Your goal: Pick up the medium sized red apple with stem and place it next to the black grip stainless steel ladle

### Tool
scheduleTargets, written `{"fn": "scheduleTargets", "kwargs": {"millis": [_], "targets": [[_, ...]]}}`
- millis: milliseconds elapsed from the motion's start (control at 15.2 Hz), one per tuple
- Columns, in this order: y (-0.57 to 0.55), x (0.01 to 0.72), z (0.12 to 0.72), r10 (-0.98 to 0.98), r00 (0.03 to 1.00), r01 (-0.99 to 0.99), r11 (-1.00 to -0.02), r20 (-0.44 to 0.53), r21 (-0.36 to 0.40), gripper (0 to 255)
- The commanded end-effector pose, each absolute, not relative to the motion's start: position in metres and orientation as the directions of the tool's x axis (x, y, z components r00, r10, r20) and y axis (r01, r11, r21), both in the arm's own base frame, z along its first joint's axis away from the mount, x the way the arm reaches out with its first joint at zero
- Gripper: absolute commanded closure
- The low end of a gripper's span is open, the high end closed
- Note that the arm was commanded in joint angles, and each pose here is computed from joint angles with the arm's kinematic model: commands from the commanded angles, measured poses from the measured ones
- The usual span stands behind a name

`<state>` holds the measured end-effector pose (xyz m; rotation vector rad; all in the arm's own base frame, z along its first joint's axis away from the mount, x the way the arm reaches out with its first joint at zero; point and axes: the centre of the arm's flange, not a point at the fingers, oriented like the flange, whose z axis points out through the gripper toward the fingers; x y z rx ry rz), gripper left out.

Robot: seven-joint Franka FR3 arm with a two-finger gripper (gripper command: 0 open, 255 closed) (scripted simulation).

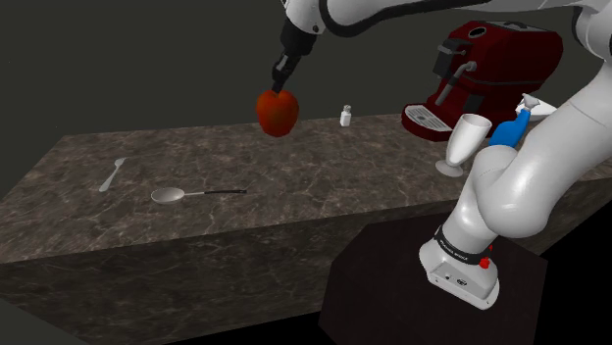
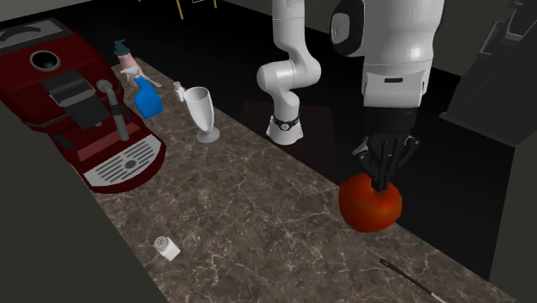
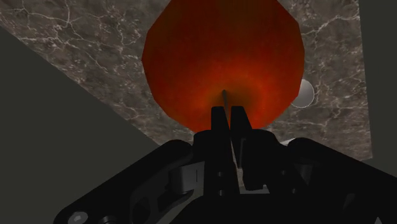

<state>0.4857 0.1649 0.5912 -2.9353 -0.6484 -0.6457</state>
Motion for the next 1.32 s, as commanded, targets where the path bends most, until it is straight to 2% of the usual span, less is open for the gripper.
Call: {"fn": "scheduleTargets", "kwargs": {"millis": [0,1254], "targets": [[0.166,0.485,0.582,0.388,0.823,0.416,-0.909,0.416,0.025,255],[0.166,0.485,0.481,0.388,0.823,0.416,-0.909,0.416,0.025,255]]}}
